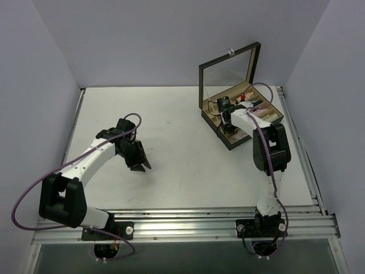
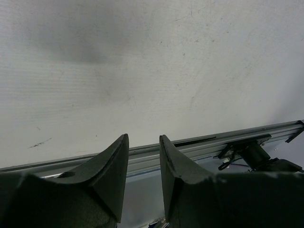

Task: Roll the underwear
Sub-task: Place the rolled underwear into the container

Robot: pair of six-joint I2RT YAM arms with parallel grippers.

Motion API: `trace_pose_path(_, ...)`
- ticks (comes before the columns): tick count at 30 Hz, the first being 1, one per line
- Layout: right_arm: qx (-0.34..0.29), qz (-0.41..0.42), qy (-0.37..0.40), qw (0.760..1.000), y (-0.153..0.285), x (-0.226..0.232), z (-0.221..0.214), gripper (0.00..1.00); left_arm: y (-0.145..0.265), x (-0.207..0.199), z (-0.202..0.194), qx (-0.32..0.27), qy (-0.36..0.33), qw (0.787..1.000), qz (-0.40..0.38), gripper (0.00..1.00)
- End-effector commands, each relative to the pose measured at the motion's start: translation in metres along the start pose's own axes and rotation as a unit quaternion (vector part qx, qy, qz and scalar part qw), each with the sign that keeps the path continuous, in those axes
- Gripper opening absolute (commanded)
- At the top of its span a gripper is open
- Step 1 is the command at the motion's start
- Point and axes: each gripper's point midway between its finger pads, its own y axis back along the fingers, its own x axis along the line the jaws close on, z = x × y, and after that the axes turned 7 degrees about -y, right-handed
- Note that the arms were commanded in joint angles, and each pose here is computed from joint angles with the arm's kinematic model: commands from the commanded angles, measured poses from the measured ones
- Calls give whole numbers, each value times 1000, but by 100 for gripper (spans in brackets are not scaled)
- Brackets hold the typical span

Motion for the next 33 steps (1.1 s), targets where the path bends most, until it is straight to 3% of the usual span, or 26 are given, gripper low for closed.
trace_pose_path(1,17,-18,2,1000,-14,-7,-19,0,4,0,7,-8,0,1000,8,40)
trace_pose_path(5,31,-23,3,999,-21,-8,-29,0,4,2,5,-6,1,1000,11,40)
trace_pose_path(8,33,-17,4,999,-20,-3,-28,6,6,0,8,-11,1,1000,10,40)
trace_pose_path(13,15,-13,9,1000,3,6,0,37,10,-5,14,-21,1,1000,6,40)
trace_pose_path(19,-11,-23,2,1000,43,11,44,47,12,-23,29,-36,6,999,-24,40)
trace_pose_path(24,-17,-35,11,999,67,6,63,49,26,-47,53,-60,-2,997,-49,40)
trace_pose_path(27,-26,9,20,999,74,17,72,42,31,-55,57,-65,1,996,-63,40)
trace_pose_path(31,24,83,41,995,73,37,55,19,43,-63,54,-74,-7,994,-83,40)
trace_pose_path(33,36,116,90,989,82,46,48,17,56,-78,57,-96,-42,988,-111,40)
